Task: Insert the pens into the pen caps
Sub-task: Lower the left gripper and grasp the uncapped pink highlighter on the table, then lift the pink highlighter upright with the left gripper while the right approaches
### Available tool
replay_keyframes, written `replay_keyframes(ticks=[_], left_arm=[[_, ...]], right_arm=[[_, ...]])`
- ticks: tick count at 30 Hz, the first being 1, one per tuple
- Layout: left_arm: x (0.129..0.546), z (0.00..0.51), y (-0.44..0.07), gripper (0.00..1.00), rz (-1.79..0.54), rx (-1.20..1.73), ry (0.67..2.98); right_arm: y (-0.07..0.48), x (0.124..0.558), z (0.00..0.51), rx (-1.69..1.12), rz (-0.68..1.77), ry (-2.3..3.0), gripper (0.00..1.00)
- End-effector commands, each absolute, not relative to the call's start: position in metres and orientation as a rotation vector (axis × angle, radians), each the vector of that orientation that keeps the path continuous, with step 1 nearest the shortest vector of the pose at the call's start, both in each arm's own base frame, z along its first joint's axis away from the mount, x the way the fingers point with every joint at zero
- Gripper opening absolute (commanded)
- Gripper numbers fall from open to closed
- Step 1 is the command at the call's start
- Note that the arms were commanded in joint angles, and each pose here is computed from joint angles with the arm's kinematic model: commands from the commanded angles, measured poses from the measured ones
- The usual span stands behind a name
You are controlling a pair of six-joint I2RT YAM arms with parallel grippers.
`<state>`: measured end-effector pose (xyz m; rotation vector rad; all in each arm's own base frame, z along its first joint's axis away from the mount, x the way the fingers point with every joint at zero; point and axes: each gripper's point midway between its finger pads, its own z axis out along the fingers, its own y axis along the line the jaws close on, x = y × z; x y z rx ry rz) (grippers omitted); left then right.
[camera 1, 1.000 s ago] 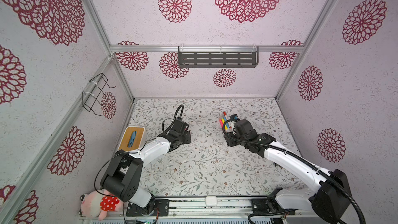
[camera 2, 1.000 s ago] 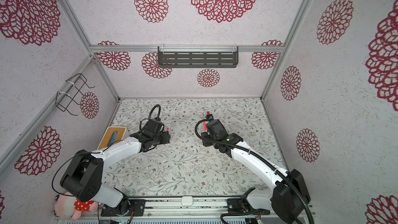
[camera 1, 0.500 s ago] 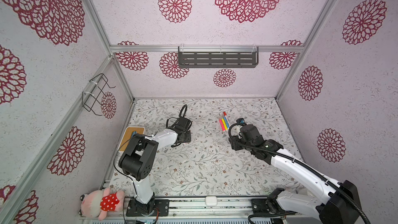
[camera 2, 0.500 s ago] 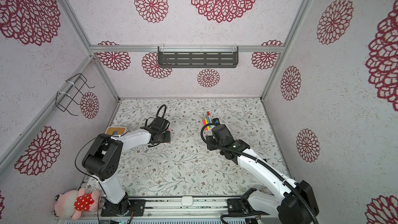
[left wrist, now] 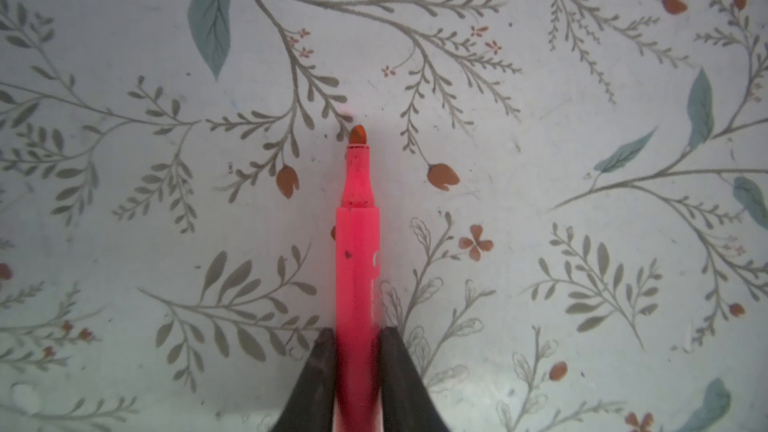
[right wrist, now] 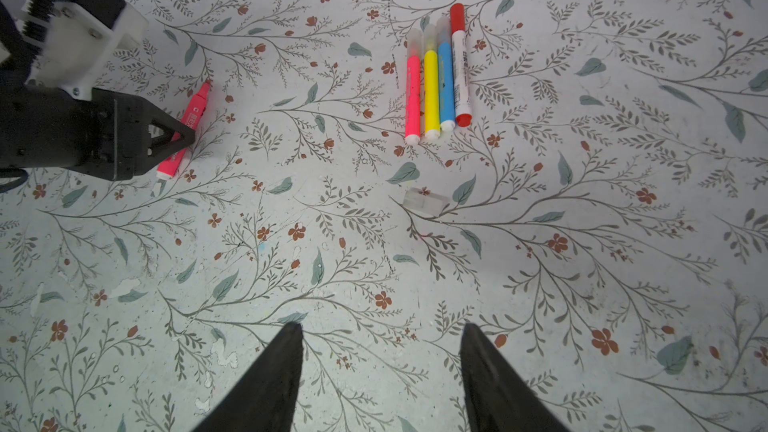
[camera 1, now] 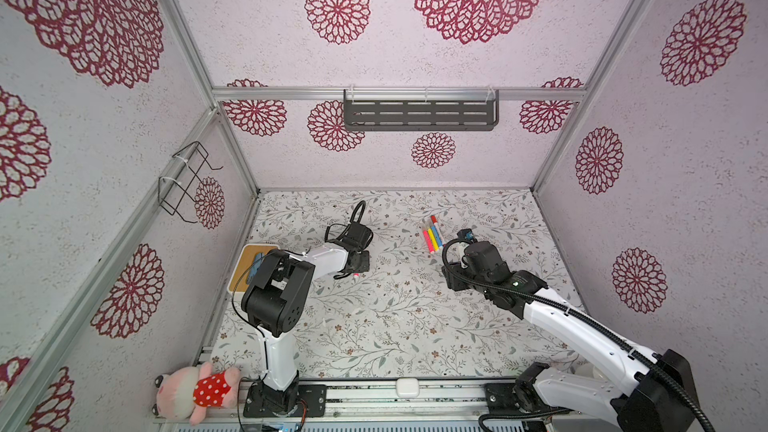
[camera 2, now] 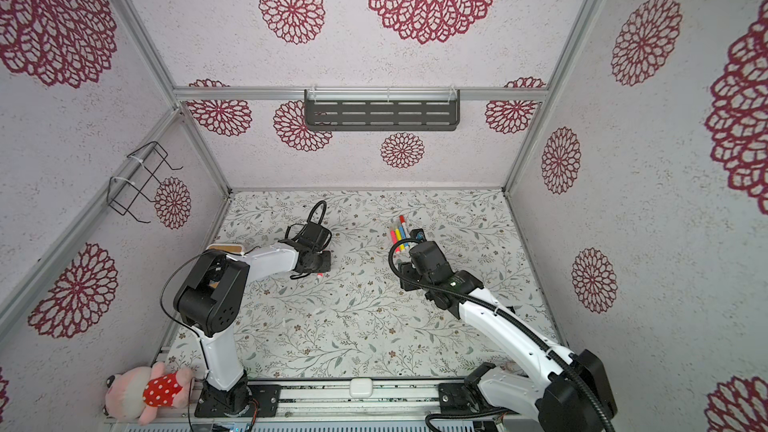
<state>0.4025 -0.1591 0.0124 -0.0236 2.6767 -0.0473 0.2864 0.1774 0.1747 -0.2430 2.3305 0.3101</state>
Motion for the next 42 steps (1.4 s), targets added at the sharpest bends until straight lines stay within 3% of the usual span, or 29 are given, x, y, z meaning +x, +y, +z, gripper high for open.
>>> replay_keyframes(ticks=[1, 6, 14, 24, 42], left_arm=[[0.391, -0.001, -0.156, 0.14, -0.043, 0.005, 2.738], [0.389, 0.016, -0.162, 0.08, -0.116, 0.023, 2.699], [0.365, 0.096, -0.213, 0.09, -0.515, 0.182, 2.408], [0.301, 0.163, -0.261, 0.14, -0.942, 0.336, 2.101], [0.264, 0.172, -0.275, 0.15, -1.041, 0.352, 2.019]], right_arm=[[0.174, 0.288, 0.192, -0.198, 0.335, 2.281, 0.62], [0.175, 0.288, 0.194, -0.194, 0.355, 2.275, 0.62], [0.195, 0.286, 0.182, -0.220, 0.491, 2.301, 0.63], [0.265, 0.276, 0.182, -0.331, 0.994, 2.213, 0.67], [0.317, 0.274, 0.204, -0.373, 1.296, 2.093, 0.61]])
